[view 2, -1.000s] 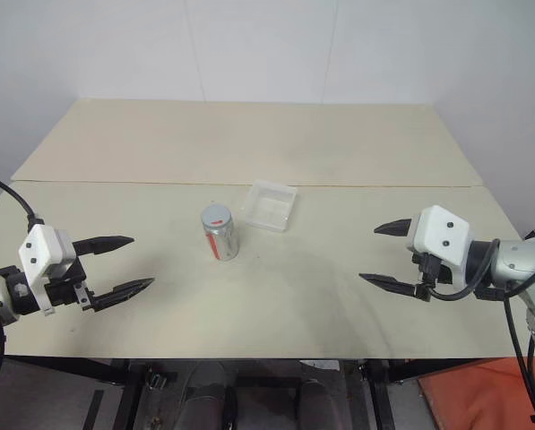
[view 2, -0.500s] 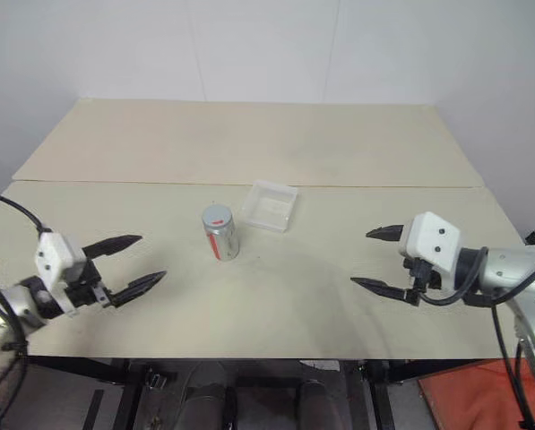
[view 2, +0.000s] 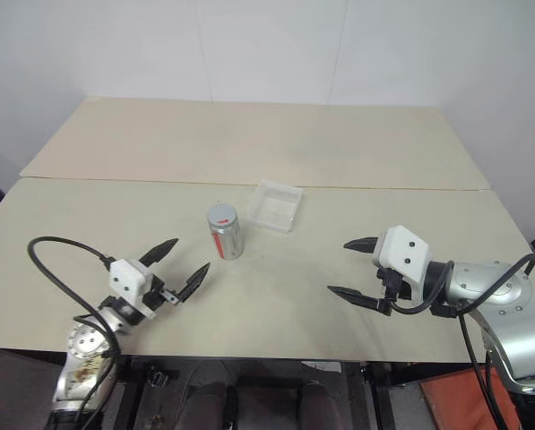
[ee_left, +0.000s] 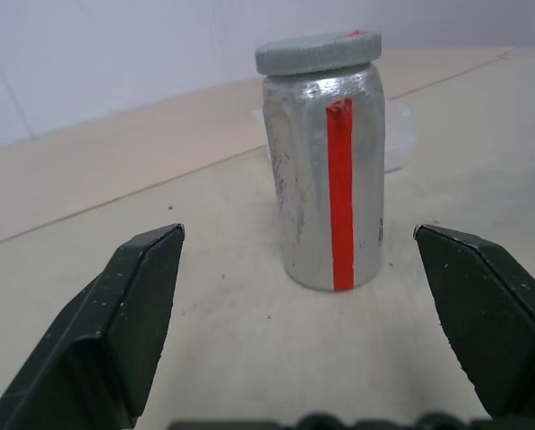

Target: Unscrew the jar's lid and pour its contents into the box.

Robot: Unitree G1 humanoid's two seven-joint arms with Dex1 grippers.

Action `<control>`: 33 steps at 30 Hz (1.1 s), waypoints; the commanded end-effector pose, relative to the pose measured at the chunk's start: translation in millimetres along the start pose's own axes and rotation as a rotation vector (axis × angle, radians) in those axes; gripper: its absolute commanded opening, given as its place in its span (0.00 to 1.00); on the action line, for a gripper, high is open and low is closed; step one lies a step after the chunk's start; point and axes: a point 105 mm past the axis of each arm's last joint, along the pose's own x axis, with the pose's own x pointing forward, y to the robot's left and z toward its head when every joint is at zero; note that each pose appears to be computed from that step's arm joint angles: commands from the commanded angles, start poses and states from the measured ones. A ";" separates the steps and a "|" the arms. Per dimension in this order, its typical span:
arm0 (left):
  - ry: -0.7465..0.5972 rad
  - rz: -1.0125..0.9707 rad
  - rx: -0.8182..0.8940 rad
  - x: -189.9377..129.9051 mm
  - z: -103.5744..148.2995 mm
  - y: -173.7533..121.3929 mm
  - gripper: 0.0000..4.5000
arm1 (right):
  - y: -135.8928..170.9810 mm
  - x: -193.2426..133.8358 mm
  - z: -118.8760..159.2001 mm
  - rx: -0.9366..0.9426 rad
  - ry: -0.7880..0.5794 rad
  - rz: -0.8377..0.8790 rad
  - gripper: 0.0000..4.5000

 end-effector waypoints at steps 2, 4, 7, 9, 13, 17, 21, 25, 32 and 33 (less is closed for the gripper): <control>-0.042 0.004 -0.023 14.4 0.5 -16.5 0.99 | -2.7 -0.5 9.5 -0.042 -0.013 -0.017 1.00; -0.045 0.032 -0.017 20.3 -1.7 -17.3 0.99 | -4.3 -0.3 11.5 -0.045 -0.017 -0.025 1.00; -0.084 0.076 -0.061 29.5 -0.2 -17.7 0.99 | -3.8 -0.5 14.0 -0.048 -0.022 -0.024 1.00; -0.106 0.087 -0.092 33.3 0.9 -18.7 0.99 | -3.7 -0.4 14.7 -0.048 -0.023 -0.024 1.00; -0.102 0.075 -0.083 42.5 -4.6 -23.4 0.99 | -5.7 -0.5 15.0 -0.051 -0.021 -0.032 1.00; -0.110 0.102 -0.125 52.0 -8.1 -23.5 0.99 | -7.0 -0.7 15.8 -0.057 -0.020 -0.040 1.00; -0.114 0.110 -0.122 58.2 -9.3 -22.5 0.99 | -7.5 -0.9 17.9 -0.057 -0.025 -0.046 1.00; -0.120 0.107 -0.124 67.8 -9.2 -23.9 0.99 | -9.0 -1.8 23.4 -0.040 -0.052 -0.056 1.00; -0.140 0.087 -0.124 79.7 -8.3 -26.7 0.99 | -8.9 -2.2 22.7 -0.042 -0.039 -0.064 1.00; -0.145 0.085 -0.123 81.3 -7.2 -26.8 0.99 | -8.7 -2.0 21.8 -0.043 -0.034 -0.065 1.00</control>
